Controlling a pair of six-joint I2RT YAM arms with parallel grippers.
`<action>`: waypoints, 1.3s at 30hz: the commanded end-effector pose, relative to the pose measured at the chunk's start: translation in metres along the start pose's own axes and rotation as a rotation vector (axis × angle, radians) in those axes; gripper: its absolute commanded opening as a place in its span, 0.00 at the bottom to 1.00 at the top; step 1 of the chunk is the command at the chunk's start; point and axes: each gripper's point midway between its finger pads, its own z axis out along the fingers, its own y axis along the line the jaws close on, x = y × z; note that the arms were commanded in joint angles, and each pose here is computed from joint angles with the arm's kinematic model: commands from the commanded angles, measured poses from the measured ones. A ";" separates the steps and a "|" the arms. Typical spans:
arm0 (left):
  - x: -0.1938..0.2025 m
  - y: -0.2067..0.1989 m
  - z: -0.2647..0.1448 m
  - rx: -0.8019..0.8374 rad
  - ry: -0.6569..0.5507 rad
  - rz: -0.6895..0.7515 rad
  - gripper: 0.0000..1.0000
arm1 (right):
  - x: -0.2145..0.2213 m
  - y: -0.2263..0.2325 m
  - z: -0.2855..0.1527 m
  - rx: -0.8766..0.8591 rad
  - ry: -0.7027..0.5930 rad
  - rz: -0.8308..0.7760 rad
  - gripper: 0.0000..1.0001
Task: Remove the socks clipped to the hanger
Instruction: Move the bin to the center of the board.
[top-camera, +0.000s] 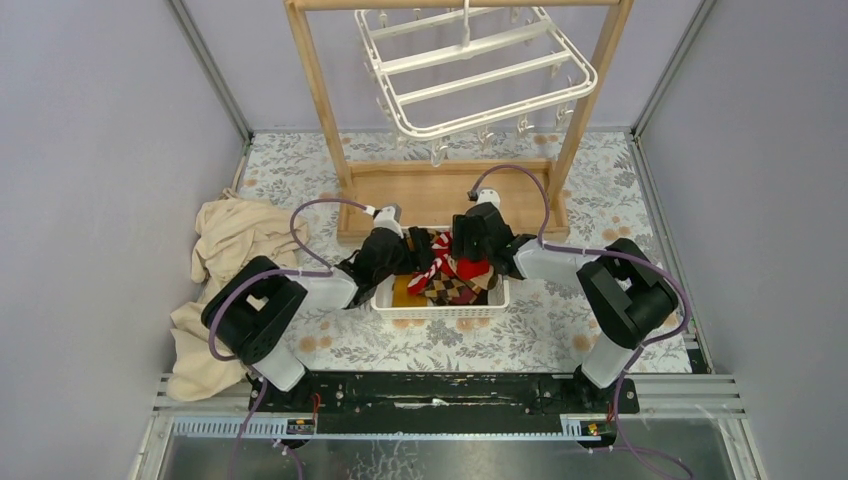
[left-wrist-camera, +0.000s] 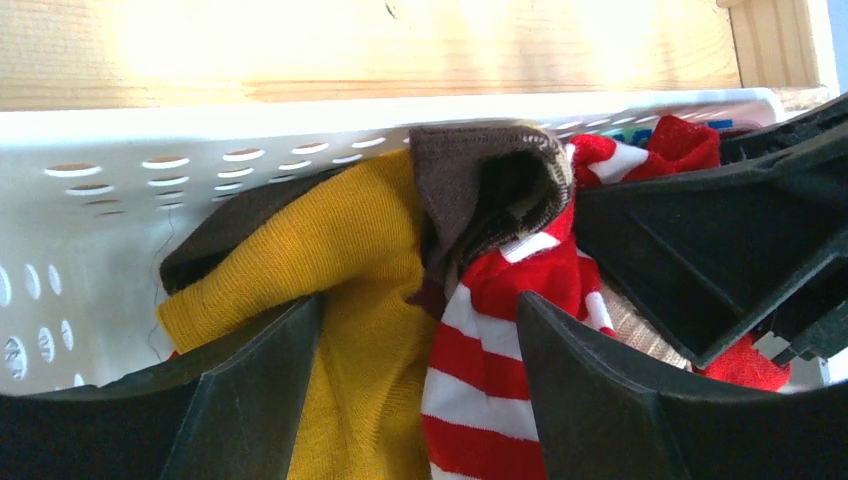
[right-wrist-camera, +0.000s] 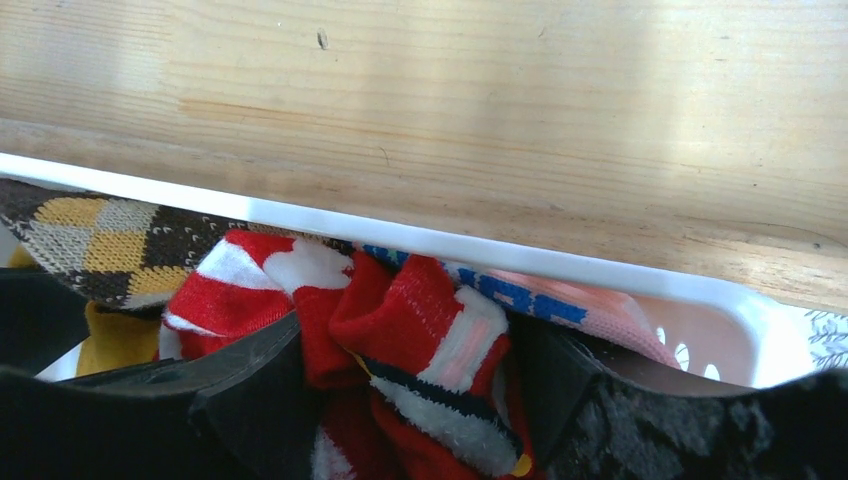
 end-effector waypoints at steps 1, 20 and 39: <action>-0.018 0.003 0.015 -0.003 -0.051 0.028 0.79 | -0.032 -0.057 0.014 0.177 -0.068 -0.002 0.69; -0.048 -0.019 -0.045 -0.013 -0.078 0.079 0.88 | -0.062 -0.044 -0.052 0.036 -0.090 0.026 1.00; -0.114 -0.009 -0.150 -0.106 -0.358 0.101 0.98 | -0.102 -0.081 -0.195 0.100 -0.468 -0.040 1.00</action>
